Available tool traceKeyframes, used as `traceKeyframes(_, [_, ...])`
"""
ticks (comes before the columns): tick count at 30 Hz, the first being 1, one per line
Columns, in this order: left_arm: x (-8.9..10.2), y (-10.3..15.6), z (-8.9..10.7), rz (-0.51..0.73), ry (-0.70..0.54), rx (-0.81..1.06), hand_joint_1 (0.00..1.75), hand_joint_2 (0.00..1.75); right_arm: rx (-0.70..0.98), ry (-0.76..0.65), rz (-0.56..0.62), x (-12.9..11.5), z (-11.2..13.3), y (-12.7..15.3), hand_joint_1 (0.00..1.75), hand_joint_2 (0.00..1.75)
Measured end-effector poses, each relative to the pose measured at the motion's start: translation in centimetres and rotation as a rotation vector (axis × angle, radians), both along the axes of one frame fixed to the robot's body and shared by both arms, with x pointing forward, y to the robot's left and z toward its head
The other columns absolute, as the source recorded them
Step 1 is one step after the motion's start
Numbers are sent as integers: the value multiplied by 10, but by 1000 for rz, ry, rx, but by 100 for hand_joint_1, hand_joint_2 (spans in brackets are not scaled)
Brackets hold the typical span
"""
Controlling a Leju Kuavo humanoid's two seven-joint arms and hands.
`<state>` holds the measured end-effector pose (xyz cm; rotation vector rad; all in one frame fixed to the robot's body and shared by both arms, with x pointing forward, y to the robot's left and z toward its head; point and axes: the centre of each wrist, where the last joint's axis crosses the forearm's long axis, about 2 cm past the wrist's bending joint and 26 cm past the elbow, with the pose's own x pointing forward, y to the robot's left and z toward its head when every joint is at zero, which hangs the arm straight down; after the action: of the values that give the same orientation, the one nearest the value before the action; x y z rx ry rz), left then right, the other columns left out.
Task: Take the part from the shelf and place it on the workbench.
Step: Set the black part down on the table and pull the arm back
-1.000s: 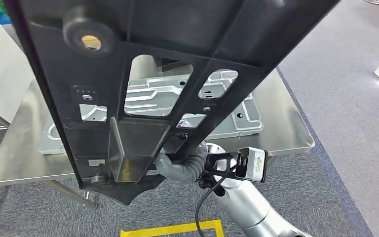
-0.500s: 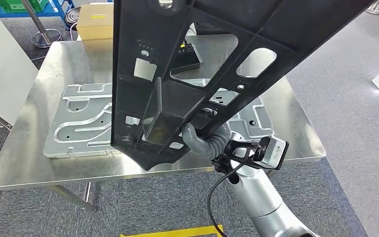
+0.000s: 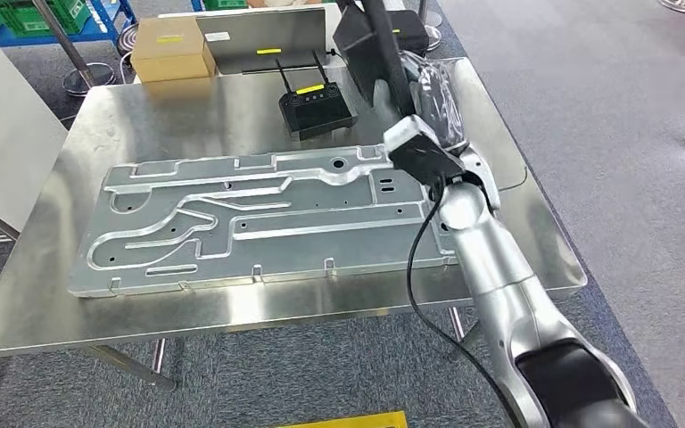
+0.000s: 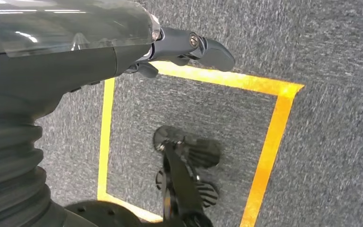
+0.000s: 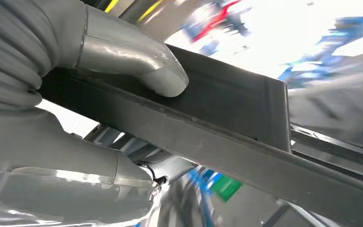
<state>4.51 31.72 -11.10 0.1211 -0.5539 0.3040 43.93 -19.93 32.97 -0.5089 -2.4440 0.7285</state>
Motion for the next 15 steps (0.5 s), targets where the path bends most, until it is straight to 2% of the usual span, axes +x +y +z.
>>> traceKeyframes(3, [0, 0, 0, 0, -1, -2, 0, 175, -196, 9, -162, 15, 12, 7, 175, 175])
traceKeyframes(7, [1, -1, 0, 0, -4, -3, 0, 175, -430, 2, -267, 26, 16, 27, 175, 175])
traceKeyframes(10, [1, -2, 0, -1, -4, -4, 0, 175, -568, 2, -289, 30, 11, 39, 175, 175])
traceKeyframes(15, [1, -3, 0, -1, -5, -7, 0, 175, -673, 32, -283, 33, 5, 48, 175, 175])
